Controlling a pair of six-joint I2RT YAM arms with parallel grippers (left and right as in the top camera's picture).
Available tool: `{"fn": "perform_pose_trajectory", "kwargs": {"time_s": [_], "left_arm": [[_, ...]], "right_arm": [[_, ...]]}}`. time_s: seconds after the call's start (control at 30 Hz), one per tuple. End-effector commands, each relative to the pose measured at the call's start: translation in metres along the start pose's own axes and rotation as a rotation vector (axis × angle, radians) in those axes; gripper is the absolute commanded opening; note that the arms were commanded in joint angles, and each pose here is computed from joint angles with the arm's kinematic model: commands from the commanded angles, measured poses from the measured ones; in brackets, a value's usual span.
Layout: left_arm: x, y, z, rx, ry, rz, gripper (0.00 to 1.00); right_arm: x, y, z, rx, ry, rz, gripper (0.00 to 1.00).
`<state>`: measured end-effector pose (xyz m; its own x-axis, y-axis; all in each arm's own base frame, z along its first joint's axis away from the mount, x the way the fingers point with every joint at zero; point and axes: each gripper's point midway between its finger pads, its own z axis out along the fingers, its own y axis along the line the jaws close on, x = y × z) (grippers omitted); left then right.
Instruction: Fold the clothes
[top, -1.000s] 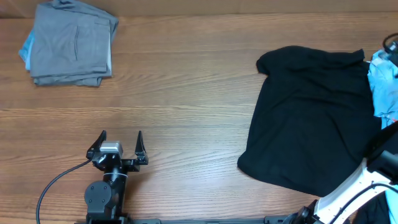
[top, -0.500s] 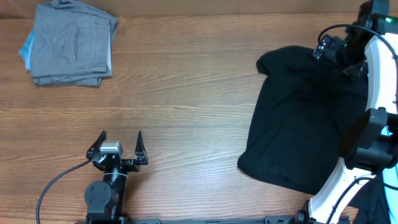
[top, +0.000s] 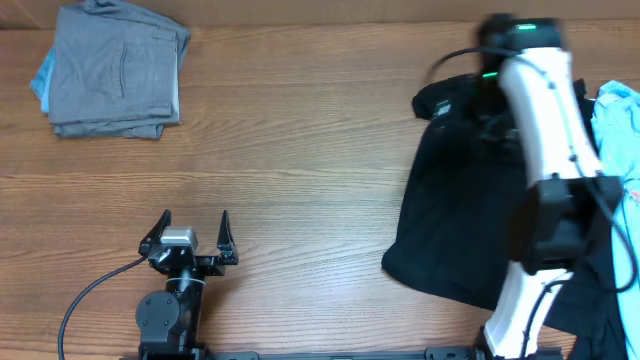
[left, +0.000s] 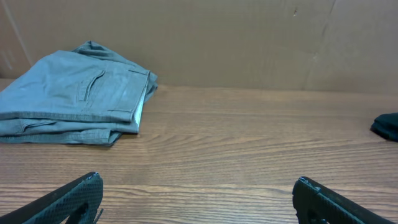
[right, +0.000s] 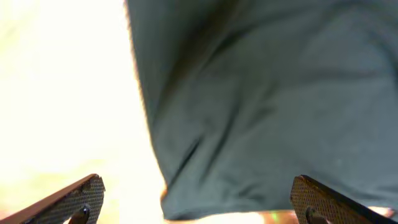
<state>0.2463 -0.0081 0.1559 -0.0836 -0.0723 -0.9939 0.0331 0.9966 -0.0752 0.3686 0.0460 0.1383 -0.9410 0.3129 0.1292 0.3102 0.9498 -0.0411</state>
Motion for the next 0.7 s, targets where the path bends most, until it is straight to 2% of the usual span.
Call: {"fn": "perform_pose_trajectory", "kwargs": {"time_s": [0.0, 0.13, 0.3, 0.67], "left_arm": [[0.0, 0.003, 0.0, -0.011, -0.005, 0.018, 1.0], [0.0, 0.003, 0.0, -0.011, -0.005, 0.018, 1.0], [0.0, 0.003, 0.0, -0.011, -0.005, 0.018, 1.0], [0.0, 0.003, 0.0, -0.011, -0.005, 0.018, 1.0]], "right_arm": [[0.025, 0.015, -0.002, 0.098, -0.03, -0.073, 1.0], [0.057, 0.031, 0.023, 0.174, 0.043, -0.138, 1.0], [0.088, 0.018, 0.053, 0.3, 0.134, -0.117, 1.0], [0.158, 0.004, 0.105, 0.408, 0.334, -0.203, 1.0]]}}
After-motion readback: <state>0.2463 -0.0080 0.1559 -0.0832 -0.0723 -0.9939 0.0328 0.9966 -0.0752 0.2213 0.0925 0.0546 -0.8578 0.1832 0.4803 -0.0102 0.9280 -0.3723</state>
